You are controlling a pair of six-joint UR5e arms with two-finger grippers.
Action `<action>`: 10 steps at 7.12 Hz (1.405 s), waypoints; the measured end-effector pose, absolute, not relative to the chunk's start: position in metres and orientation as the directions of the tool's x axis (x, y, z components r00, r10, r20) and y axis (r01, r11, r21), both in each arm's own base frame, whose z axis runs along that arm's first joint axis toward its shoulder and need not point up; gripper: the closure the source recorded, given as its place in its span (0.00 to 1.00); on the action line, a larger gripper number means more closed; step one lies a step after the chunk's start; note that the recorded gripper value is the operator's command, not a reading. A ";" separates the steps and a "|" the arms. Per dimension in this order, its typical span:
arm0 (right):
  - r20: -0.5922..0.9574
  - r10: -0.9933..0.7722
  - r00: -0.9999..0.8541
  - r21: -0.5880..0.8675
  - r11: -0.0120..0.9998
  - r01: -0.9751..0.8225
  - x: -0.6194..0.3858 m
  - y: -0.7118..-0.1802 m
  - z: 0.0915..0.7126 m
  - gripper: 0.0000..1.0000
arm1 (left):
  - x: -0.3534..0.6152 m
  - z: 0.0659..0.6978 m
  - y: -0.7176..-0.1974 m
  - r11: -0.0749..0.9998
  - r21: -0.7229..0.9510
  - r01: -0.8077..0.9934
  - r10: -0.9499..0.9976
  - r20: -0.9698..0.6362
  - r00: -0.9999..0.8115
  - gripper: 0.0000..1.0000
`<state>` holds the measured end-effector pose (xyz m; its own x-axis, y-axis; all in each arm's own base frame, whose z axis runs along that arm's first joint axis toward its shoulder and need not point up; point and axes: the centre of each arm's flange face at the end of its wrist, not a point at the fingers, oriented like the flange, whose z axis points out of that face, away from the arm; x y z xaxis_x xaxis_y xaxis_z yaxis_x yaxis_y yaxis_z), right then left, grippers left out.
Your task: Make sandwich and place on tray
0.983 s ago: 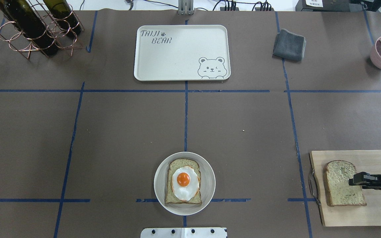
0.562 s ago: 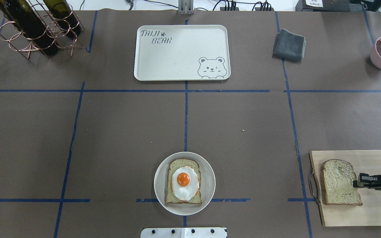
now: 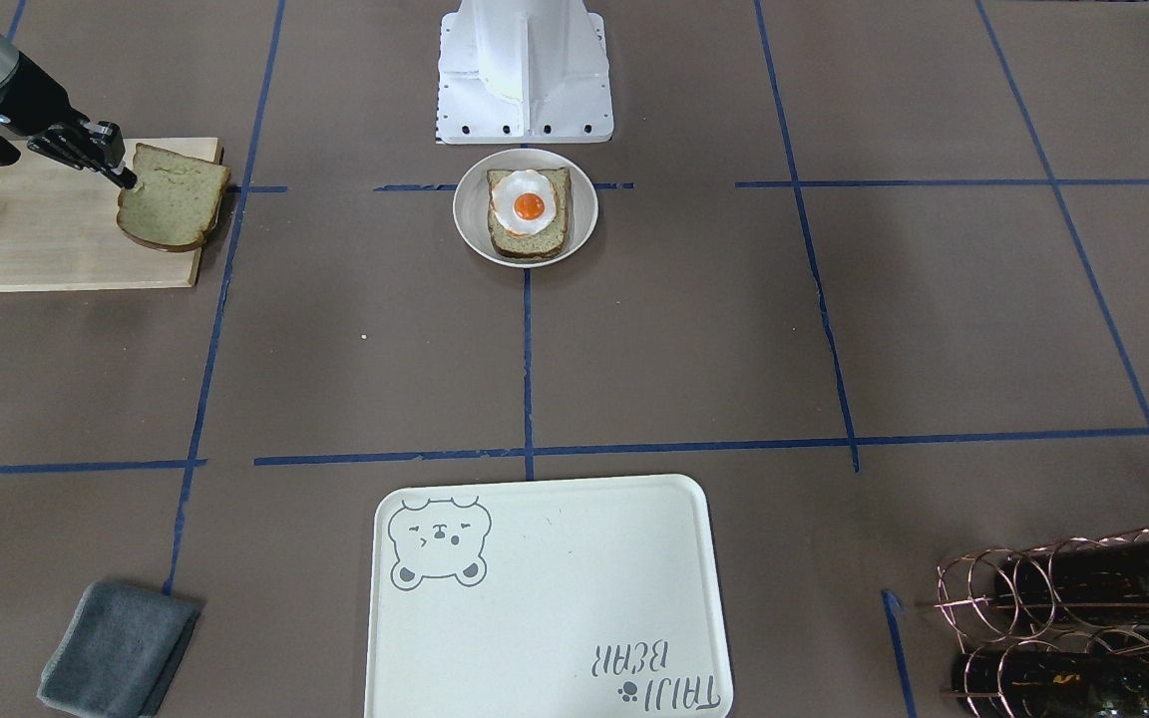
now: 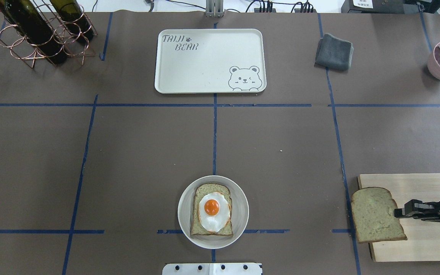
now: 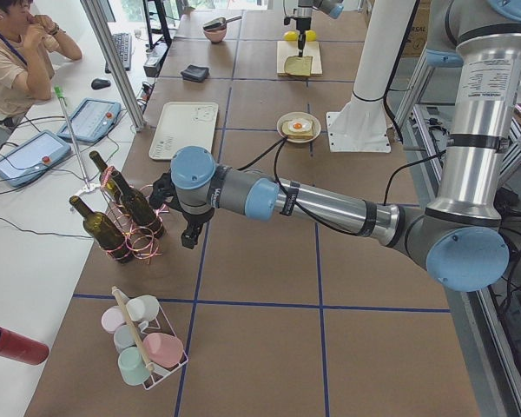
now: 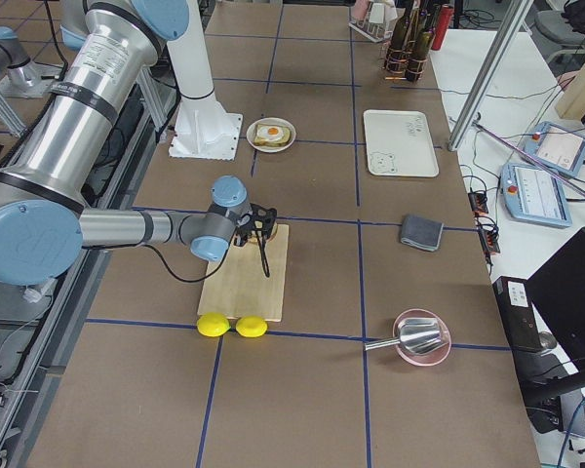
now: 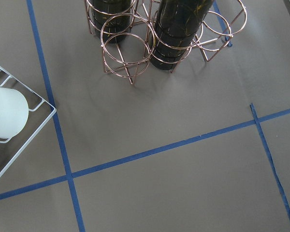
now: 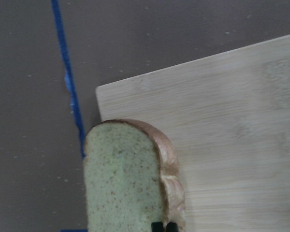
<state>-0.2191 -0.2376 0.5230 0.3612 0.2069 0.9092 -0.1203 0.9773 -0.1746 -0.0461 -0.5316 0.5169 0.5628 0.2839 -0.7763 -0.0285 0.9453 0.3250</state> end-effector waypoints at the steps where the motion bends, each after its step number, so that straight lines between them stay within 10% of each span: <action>1: 0.939 0.201 0.278 -0.176 0.978 -0.112 -0.233 -0.245 0.498 1.00 | -0.046 0.517 -0.531 0.945 0.325 -0.028 0.284 -0.777 0.562 0.00; 6: 0.972 0.228 -0.063 -0.229 0.973 -0.011 -0.398 -0.294 0.323 1.00 | -0.047 0.516 -0.531 0.944 0.328 -0.028 0.287 -0.777 0.561 0.00; 10: 0.967 0.255 -0.025 -0.256 0.966 -0.031 -0.498 -0.253 0.303 1.00 | -0.046 0.516 -0.531 0.944 0.330 -0.028 0.289 -0.777 0.559 0.00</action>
<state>-0.4976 -0.2528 0.3028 -0.0253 0.2550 0.9666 -0.0307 0.9663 -0.2557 -0.0465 -0.5312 0.5156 0.5592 0.2885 -0.7772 -0.0285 0.9436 0.3298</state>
